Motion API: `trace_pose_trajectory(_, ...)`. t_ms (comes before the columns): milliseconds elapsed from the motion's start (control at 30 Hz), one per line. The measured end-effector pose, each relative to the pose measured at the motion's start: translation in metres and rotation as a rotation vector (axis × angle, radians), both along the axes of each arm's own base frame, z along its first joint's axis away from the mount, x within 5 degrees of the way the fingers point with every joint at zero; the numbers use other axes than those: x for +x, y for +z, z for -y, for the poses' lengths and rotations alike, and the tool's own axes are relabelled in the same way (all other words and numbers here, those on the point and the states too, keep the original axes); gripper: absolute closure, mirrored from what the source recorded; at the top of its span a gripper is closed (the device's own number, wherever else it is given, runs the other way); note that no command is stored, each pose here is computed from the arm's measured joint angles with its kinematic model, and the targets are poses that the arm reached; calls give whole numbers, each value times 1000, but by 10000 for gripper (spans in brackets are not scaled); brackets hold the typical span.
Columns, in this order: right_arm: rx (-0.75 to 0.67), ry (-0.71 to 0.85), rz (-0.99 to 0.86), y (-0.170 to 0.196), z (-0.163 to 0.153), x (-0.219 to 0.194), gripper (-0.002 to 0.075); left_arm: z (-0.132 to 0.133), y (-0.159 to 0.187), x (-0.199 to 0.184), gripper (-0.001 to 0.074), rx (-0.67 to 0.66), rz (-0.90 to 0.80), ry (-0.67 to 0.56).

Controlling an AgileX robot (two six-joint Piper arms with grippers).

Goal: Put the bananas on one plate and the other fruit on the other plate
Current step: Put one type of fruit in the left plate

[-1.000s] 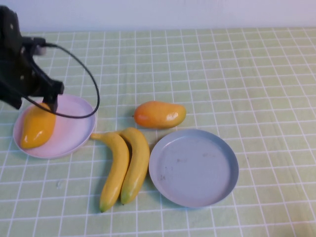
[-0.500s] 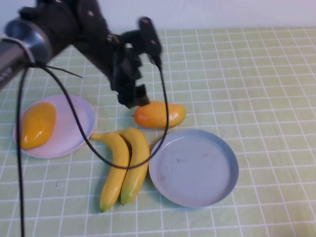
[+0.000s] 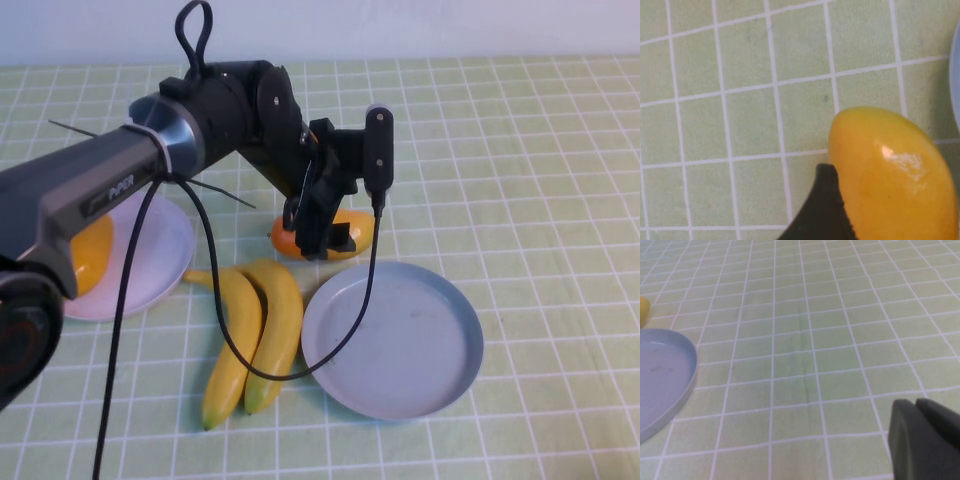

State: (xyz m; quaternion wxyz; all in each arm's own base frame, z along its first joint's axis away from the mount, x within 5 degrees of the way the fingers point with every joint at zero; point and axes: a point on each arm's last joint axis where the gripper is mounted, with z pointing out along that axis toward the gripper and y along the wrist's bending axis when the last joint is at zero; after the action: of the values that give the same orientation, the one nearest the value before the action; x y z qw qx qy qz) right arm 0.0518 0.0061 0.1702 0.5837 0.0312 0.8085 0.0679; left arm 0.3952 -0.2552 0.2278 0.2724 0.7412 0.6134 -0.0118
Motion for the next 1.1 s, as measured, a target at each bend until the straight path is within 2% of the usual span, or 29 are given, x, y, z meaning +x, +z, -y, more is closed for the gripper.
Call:
trace_pose_trajectory(500,0,0,0,0,0,0,744,-15,-30,23,186,10,4,60)
trace_pose_trajectory(1100,0,0,0,0,0,0,744,-20,-29,27,221,-16,-23,114)
